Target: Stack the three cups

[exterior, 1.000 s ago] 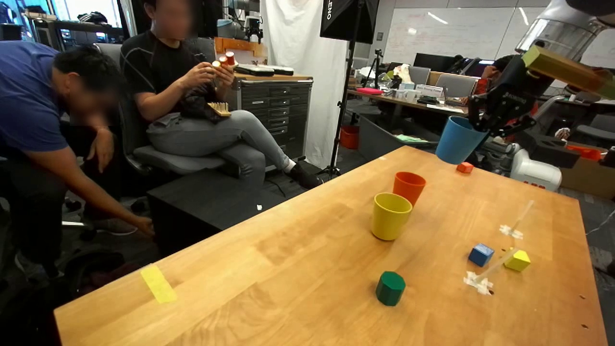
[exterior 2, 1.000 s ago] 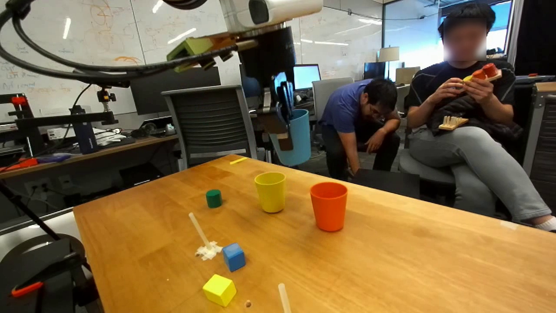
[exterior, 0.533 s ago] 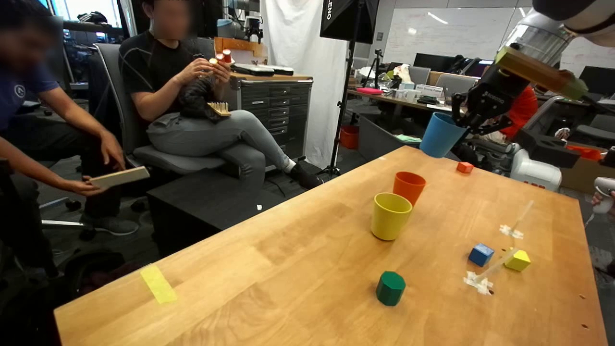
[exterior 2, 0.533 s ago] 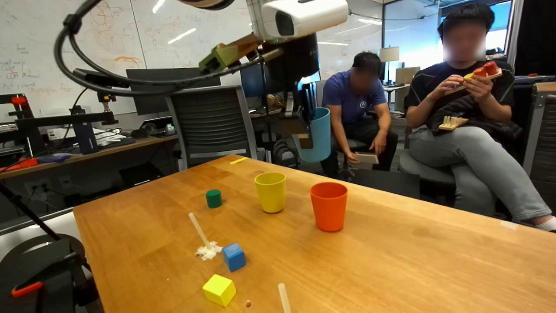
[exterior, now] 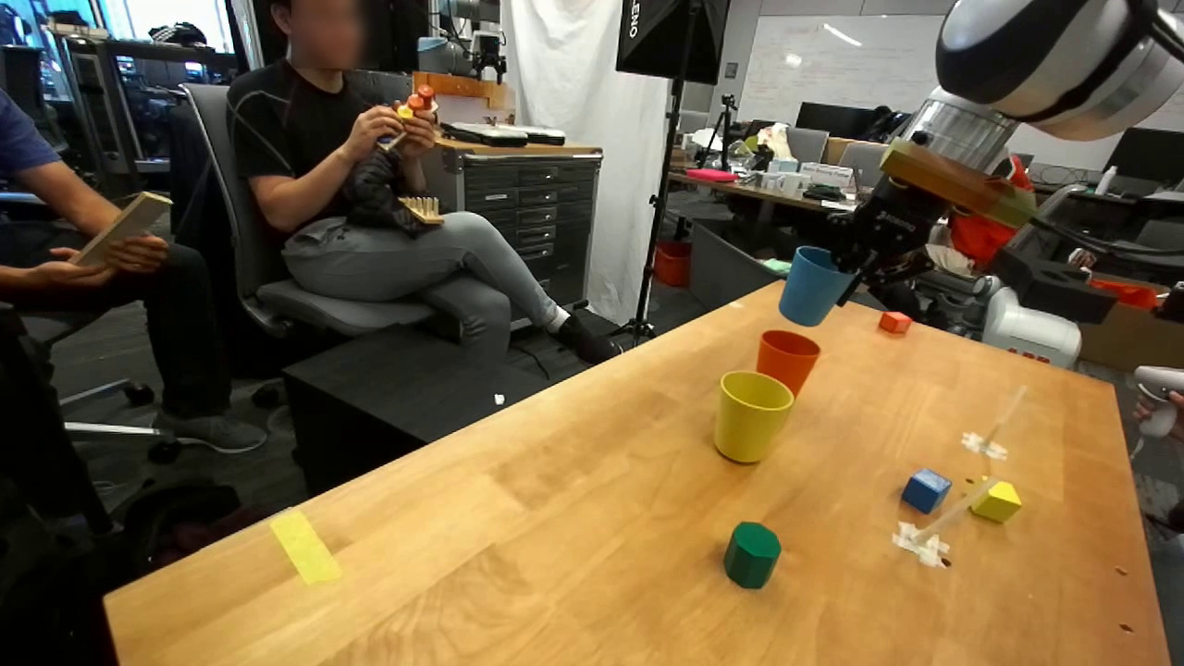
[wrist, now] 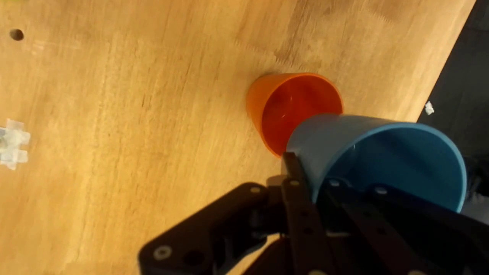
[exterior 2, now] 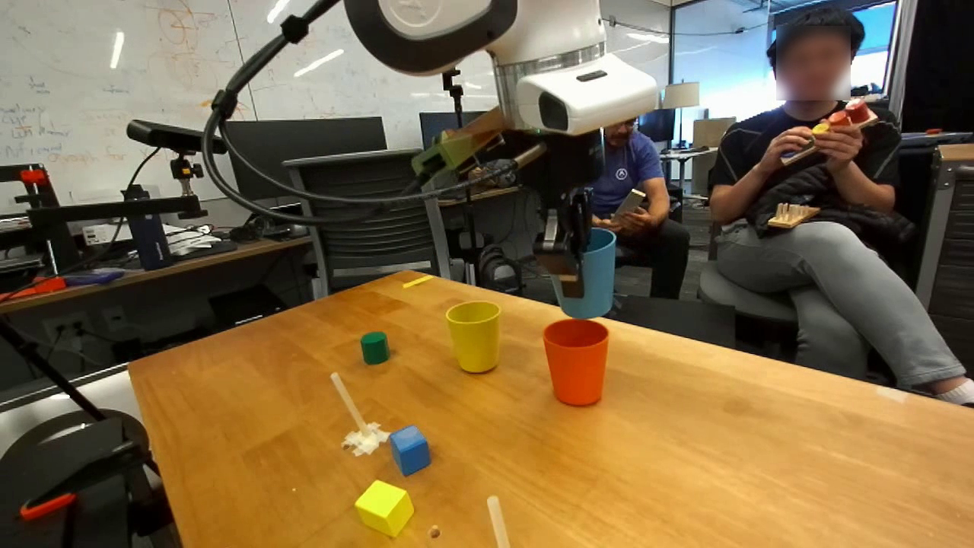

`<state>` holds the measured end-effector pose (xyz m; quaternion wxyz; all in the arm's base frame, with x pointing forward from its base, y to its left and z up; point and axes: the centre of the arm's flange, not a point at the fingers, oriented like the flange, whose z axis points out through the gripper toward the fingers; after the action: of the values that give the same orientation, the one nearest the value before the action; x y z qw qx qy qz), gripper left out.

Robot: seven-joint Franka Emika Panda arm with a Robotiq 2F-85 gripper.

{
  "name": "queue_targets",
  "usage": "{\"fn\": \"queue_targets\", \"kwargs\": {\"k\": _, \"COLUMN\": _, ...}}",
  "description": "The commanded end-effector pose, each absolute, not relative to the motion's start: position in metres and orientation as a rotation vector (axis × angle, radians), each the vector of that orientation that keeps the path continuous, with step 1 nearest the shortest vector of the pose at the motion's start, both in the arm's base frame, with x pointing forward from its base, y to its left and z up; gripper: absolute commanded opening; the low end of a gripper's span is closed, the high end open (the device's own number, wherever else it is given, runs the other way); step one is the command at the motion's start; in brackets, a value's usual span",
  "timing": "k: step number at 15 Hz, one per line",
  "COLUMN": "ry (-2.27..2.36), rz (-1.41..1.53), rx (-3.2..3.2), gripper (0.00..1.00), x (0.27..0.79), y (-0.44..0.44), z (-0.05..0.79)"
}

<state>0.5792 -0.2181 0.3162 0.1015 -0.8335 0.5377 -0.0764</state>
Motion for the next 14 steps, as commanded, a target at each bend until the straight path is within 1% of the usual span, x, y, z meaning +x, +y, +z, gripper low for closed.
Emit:
{"fn": "queue_targets", "kwargs": {"k": 1, "ry": 1.625, "rz": -0.201, "rx": -2.438, "gripper": 0.01, "x": 0.597, "y": -0.219, "z": 0.304}}
{"fn": "queue_targets", "kwargs": {"k": 11, "ry": 1.620, "rz": -0.123, "rx": -2.471, "gripper": 0.01, "x": 0.589, "y": -0.210, "z": 0.276}}
{"fn": "queue_targets", "kwargs": {"k": 12, "ry": 1.624, "rz": -0.120, "rx": -2.472, "gripper": 0.05, "x": 0.589, "y": -0.210, "z": 0.275}}
{"fn": "queue_targets", "kwargs": {"k": 13, "ry": 1.626, "rz": -0.117, "rx": -2.473, "gripper": 0.14, "x": 0.589, "y": -0.210, "z": 0.274}}
{"fn": "queue_targets", "kwargs": {"k": 14, "ry": 1.627, "rz": -0.112, "rx": -2.472, "gripper": 0.30, "x": 0.588, "y": -0.210, "z": 0.273}}
